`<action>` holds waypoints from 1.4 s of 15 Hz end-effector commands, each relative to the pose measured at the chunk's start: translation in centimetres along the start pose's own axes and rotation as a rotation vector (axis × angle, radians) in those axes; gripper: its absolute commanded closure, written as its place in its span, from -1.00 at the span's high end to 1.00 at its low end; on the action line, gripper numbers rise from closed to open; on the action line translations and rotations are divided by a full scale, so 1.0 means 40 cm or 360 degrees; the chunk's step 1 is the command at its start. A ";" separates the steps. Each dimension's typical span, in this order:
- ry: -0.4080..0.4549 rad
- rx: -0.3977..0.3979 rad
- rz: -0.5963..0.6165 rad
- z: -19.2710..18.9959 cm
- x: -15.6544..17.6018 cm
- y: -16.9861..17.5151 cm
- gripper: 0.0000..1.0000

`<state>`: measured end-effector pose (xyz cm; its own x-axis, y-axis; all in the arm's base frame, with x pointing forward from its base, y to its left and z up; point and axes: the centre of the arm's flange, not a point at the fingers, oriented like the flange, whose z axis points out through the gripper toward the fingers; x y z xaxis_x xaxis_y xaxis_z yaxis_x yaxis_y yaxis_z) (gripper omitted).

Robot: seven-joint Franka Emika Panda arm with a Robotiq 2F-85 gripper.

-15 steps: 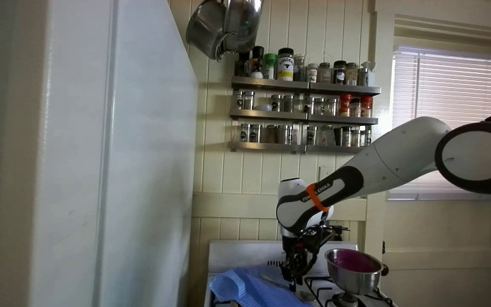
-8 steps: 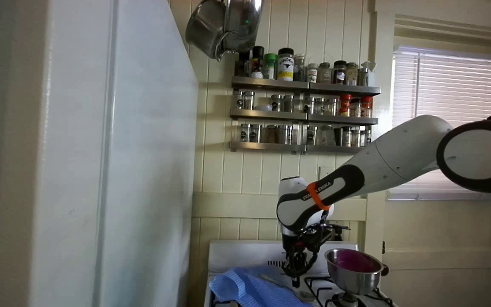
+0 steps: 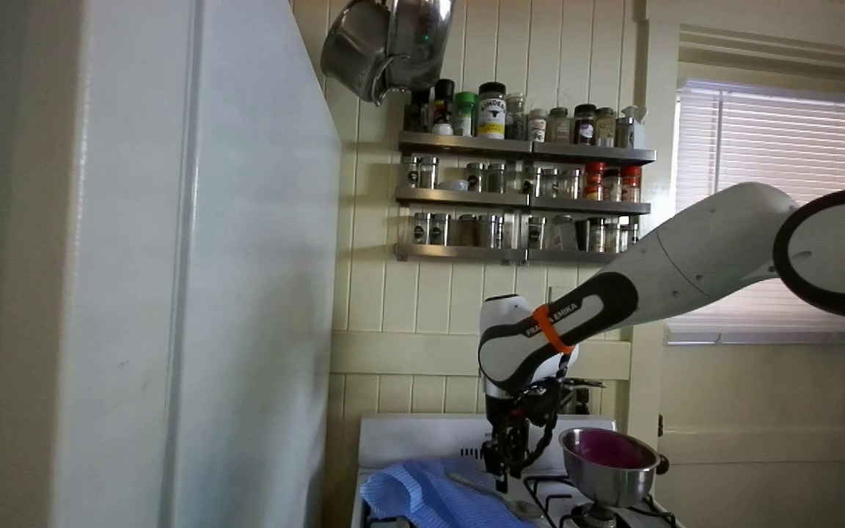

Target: Pick up the pink bowl and spoon, then put them inside the silver bowl

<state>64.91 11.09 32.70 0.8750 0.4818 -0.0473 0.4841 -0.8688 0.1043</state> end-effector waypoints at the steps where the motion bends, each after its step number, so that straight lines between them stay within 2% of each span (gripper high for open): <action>1: 0.0085 0.0059 -0.0178 0.017 -0.015 -0.022 0.76; 3: 0.0109 0.0094 -0.0248 0.031 -0.005 -0.021 1.00; 10: 0.0138 0.0224 -0.0334 0.069 -0.022 0.006 1.00; 12: 0.0135 0.0255 -0.0339 0.083 -0.023 0.016 0.84; 15: 0.0131 0.0283 -0.0338 0.098 -0.021 0.023 0.39; 18: 0.0123 0.0296 -0.0335 0.109 -0.020 0.026 0.06; 19: 0.0123 0.0299 -0.0332 0.110 -0.020 0.027 -0.01; 21: 0.0123 0.0293 -0.0323 0.108 -0.022 0.030 0.00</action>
<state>64.91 9.35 28.81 0.7614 0.6481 0.0123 0.6474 -0.7594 -0.0644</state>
